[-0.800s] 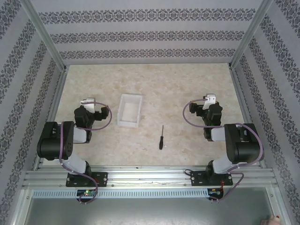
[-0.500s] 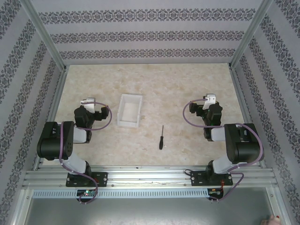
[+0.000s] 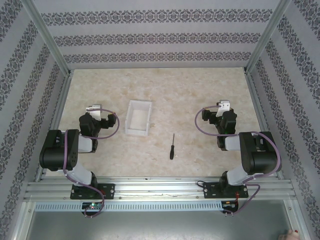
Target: Put the screwdriver in the bin
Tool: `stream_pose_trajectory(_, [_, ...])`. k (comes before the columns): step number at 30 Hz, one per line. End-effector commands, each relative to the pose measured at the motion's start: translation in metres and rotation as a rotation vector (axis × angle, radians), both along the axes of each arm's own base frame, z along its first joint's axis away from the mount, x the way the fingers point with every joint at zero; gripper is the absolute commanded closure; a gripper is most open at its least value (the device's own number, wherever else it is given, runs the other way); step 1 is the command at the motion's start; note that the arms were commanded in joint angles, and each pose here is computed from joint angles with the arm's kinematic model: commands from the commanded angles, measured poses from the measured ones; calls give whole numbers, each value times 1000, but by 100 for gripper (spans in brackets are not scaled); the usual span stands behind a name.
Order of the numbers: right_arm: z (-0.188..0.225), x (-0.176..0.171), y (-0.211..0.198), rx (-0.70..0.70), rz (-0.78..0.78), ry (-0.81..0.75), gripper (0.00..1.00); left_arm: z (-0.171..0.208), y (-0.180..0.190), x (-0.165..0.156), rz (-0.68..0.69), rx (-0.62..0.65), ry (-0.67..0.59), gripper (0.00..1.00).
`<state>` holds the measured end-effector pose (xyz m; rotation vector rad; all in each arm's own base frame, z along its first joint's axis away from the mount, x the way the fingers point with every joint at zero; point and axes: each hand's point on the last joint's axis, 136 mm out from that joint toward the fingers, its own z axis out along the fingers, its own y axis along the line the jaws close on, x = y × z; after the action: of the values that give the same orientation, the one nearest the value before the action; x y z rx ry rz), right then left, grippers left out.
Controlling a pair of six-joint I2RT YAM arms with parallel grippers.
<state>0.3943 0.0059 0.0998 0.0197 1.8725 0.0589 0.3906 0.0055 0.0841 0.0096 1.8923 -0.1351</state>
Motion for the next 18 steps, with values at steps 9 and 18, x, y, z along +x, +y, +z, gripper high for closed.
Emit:
stream_pose_trajectory(9, [8,4,1,-28,-4,-27,2,7,-8,5,-39,9,-18,1])
stream_pose_trajectory(18, [9,3,-14,-20,-97,-33,2,11,-9,3,-40,14,-31,1])
